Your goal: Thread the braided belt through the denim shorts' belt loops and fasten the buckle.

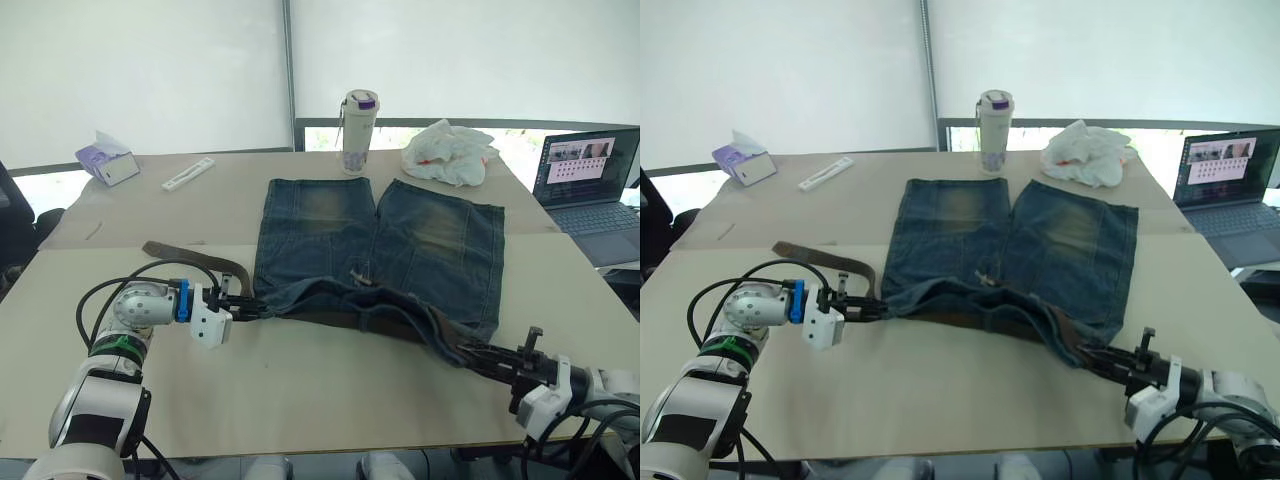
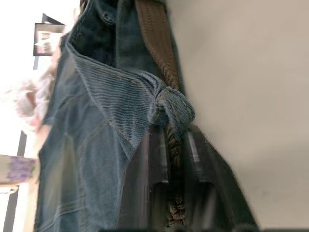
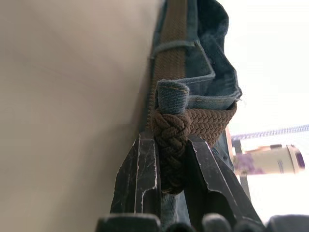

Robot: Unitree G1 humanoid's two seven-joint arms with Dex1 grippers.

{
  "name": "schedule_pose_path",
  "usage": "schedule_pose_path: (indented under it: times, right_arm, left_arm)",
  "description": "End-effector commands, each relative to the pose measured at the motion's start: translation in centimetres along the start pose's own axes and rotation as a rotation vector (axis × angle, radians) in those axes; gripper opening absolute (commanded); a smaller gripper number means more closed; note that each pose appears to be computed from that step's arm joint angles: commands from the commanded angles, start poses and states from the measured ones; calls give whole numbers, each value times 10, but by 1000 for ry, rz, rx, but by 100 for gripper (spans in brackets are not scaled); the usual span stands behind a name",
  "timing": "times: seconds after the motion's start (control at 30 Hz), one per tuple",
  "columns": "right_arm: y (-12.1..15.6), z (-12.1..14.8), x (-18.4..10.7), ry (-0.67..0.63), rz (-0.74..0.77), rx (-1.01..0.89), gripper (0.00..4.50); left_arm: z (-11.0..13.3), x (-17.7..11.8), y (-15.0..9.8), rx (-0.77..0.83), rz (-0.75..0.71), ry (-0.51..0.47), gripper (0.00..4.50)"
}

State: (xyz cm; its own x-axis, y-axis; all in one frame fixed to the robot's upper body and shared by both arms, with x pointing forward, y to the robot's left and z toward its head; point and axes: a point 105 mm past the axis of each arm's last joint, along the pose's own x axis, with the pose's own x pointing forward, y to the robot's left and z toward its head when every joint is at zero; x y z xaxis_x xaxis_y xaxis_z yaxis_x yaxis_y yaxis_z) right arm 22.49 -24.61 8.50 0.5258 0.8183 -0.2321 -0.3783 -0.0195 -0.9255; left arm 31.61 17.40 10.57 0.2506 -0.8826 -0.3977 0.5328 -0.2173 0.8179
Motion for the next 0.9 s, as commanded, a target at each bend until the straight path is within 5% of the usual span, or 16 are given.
schedule_pose_path:
  times: [0.03,0.13,0.2,0.27,0.47,0.73,0.9]
  right_arm:
    - [12,-22,-17,151,54,377,202]
    - [31,-13,-32,144,241,881,302]
    - [35,-1,-43,118,342,1014,375]
    - [33,-5,-57,160,375,1080,446]
    - [-19,-19,-55,159,206,1202,446]
    - [-59,-40,0,283,-40,1215,446]
    - [-64,-61,31,412,-69,1122,446]
  left_arm:
    - [-7,-14,3,-182,14,-9,217]
    - [-14,-20,-10,-376,-57,-16,353]
    - [-14,-23,-22,-495,-120,-19,449]
    - [-12,-29,-35,-656,-196,-18,450]
    - [-6,-51,-19,-1049,-170,-75,450]
    - [8,-47,68,-1093,67,-341,450]
    - [16,-27,79,-1002,67,-335,450]
